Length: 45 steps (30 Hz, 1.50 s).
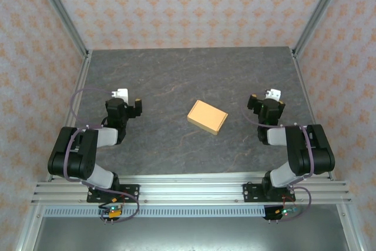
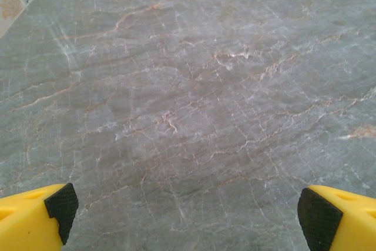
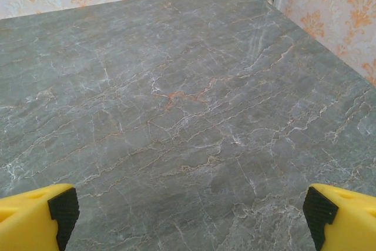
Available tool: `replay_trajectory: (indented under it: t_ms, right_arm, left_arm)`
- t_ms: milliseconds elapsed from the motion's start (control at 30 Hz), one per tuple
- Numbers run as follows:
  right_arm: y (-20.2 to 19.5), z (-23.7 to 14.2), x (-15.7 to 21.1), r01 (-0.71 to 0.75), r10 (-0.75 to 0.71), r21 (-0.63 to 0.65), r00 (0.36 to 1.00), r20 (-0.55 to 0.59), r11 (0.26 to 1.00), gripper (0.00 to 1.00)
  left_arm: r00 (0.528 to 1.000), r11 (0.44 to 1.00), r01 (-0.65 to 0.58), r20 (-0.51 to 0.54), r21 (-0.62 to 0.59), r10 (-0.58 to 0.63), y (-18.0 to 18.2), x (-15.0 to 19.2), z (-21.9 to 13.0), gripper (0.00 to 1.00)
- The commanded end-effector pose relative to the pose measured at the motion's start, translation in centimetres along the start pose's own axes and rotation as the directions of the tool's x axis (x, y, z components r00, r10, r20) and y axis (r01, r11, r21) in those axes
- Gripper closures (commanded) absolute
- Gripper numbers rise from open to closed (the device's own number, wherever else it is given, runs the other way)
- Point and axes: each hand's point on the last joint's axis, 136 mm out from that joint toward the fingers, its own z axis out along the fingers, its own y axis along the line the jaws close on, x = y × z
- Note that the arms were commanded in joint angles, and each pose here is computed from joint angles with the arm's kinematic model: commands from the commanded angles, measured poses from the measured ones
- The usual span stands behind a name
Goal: Fold the paper box
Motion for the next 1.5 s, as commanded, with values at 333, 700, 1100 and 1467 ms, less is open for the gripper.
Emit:
replay_trajectory:
  t_ms: [333, 700, 1100, 1467]
  right_arm:
    - [0.29, 0.22, 0.08, -0.018, 0.017, -0.009, 1.0, -0.021, 1.0, 0.0]
    - [0.29, 0.26, 0.08, -0.018, 0.018, -0.01, 1.0, -0.022, 1.0, 0.01]
    - [0.3, 0.28, 0.06, -0.018, 0.018, -0.009, 1.0, -0.022, 1.0, 0.01]
    - [0.28, 0.32, 0.12, -0.017, 0.017, -0.008, 1.0, -0.025, 1.0, 0.01]
  left_arm:
    - [0.998, 0.999, 0.033, 0.048, -0.005, -0.032, 0.31, -1.37, 0.07, 0.0]
    - [0.998, 1.0, 0.03, 0.048, -0.007, -0.029, 0.28, -1.37, 0.09, 0.0]
    - [0.998, 1.0, 0.028, 0.049, -0.013, -0.027, 0.3, -1.36, 0.07, 0.0]
    - [0.998, 1.0, 0.027, 0.048, -0.013, -0.026, 0.27, -1.36, 0.06, 0.0]
